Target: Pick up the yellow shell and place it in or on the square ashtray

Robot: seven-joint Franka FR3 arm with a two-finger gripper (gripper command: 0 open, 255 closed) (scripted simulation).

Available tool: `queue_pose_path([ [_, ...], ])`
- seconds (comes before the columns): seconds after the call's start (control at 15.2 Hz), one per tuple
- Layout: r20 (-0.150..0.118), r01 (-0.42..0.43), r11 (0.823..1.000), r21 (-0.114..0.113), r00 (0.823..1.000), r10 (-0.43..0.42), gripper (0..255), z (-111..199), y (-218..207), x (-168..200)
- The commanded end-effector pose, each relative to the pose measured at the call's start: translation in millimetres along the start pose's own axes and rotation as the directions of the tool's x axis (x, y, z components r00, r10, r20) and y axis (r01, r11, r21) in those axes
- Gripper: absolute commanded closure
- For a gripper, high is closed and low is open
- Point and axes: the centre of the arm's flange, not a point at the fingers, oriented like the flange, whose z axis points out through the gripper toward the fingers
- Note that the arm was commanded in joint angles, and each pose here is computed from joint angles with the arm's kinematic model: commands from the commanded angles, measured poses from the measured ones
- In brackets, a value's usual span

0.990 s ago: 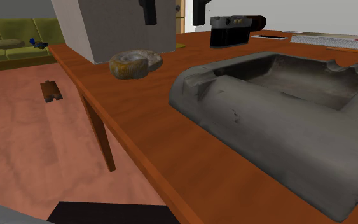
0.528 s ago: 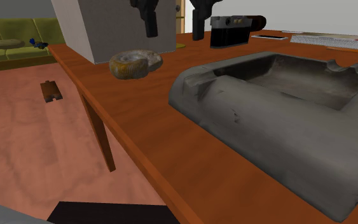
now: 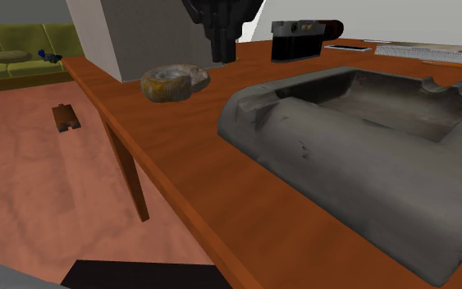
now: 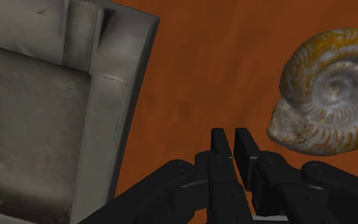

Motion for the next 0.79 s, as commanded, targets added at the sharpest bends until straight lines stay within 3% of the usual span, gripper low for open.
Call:
queue_pose_path([
  [0.0,0.0,0.0,1.0,0.0,1.0,0.0,255,0.0,0.0,0.0],
  [0.33,0.0,0.0,1.0,0.0,1.0,0.0,255,0.0,0.0,0.0],
  [0.4,0.0,0.0,1.0,0.0,1.0,0.0,0,0.0,0.0,0.0],
  [0.73,-0.079,0.134,0.99,0.032,0.988,-0.131,0,-3.1,-45.9,-51.3],
])
